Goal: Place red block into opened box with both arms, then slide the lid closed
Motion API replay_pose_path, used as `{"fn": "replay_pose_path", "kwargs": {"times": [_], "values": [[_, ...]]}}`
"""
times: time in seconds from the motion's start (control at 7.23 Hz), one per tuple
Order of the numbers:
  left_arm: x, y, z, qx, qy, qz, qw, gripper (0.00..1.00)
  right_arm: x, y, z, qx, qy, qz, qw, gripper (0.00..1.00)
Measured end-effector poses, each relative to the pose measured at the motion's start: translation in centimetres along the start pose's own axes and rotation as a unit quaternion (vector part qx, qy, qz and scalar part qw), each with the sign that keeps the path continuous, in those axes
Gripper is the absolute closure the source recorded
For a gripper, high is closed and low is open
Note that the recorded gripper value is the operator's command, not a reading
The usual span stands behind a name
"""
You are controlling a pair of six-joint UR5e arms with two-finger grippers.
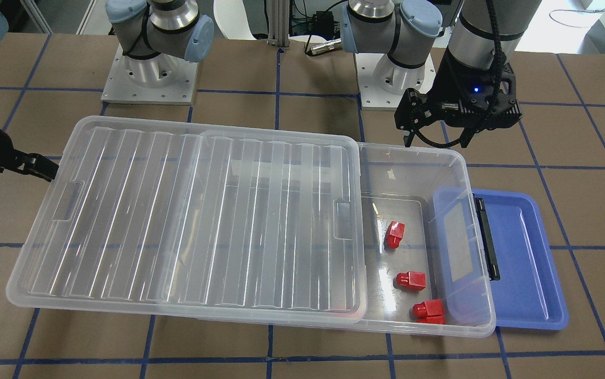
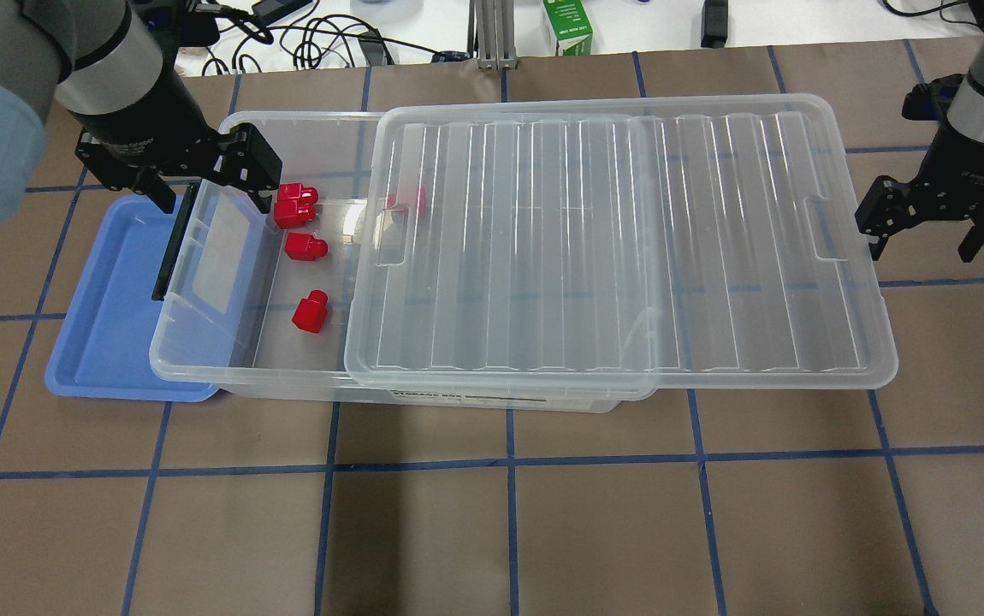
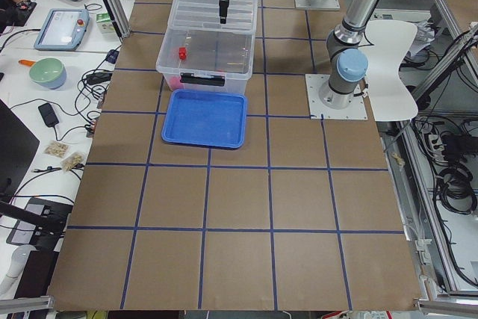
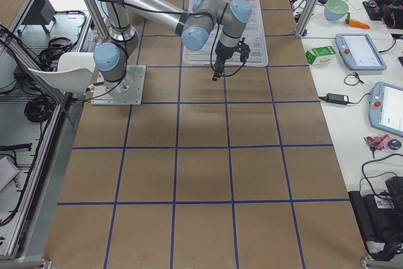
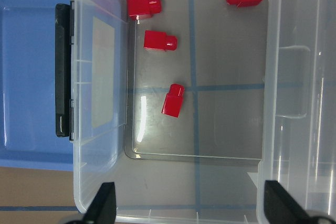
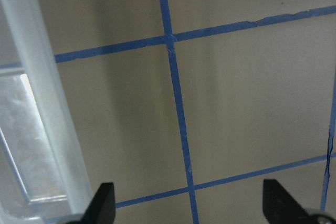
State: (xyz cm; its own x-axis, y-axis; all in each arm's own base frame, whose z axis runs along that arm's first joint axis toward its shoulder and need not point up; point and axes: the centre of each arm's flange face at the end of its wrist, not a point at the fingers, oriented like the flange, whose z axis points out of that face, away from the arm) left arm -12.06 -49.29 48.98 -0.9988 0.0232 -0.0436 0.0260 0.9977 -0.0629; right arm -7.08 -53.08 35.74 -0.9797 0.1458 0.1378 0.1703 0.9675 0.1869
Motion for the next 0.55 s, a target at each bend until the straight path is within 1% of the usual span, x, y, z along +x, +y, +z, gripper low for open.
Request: {"fn": "replay_pose_path", "kwargs": {"times": [0.28, 0.55], "values": [[0.0, 0.0, 0.1, 0.000, 0.001, 0.000, 1.0000, 0.00, -0.3, -1.0, 0.1, 0.023, 0.001, -0.001, 0.9997, 0.00], [0.0, -0.1, 0.1, -0.001, 0.000, -0.001, 1.0000, 0.00, -1.7, -1.5, 0.0, 0.036, 0.002, -0.011, 0.9993, 0.00]]}}
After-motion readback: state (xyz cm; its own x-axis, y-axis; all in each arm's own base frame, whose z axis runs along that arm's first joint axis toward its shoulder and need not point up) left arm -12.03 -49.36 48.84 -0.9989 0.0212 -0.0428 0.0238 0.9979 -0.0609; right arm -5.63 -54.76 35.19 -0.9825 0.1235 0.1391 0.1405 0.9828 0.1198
